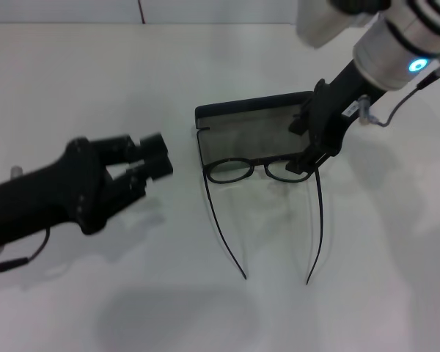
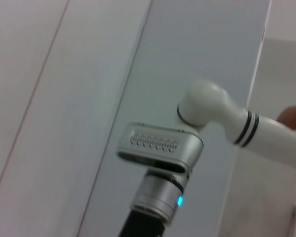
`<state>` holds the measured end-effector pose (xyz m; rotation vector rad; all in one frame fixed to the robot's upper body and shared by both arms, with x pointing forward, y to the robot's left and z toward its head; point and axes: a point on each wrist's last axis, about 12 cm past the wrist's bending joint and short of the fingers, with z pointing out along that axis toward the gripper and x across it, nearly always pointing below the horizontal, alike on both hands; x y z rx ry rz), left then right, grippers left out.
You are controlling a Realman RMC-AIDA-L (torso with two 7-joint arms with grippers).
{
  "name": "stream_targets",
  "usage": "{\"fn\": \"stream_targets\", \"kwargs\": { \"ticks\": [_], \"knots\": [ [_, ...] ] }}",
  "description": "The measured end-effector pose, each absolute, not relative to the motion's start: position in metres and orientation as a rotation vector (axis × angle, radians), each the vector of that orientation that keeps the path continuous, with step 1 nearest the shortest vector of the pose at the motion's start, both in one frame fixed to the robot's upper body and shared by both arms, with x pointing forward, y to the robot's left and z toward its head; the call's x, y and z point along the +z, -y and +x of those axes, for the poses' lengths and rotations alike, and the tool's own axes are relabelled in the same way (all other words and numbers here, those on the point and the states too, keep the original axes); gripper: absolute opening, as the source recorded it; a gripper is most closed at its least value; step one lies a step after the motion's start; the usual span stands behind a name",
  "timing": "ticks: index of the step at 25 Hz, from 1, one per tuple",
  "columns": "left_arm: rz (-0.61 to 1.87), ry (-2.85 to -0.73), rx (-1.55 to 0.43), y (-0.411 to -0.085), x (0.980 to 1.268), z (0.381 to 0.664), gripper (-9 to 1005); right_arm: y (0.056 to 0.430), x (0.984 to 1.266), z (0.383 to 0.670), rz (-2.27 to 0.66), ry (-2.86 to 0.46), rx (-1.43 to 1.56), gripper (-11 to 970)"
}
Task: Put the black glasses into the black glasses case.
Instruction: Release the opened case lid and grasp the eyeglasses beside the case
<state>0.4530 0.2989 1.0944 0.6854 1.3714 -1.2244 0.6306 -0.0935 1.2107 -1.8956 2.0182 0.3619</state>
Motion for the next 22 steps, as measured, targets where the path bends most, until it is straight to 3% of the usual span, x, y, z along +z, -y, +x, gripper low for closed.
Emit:
{"fn": "stream_targets", "kwargs": {
  "ticks": [7,22],
  "knots": [
    [0.67,-1.398,-1.183,-0.303,1.081,0.448,254,0.086,1.187,0.633,-1.961,-1.913,0.185,687],
    [0.707,-1.406,-1.081,-0.299,1.065,0.445,257,0.054,1.177,0.633,-1.994,-1.693,0.149,679]
  ]
}}
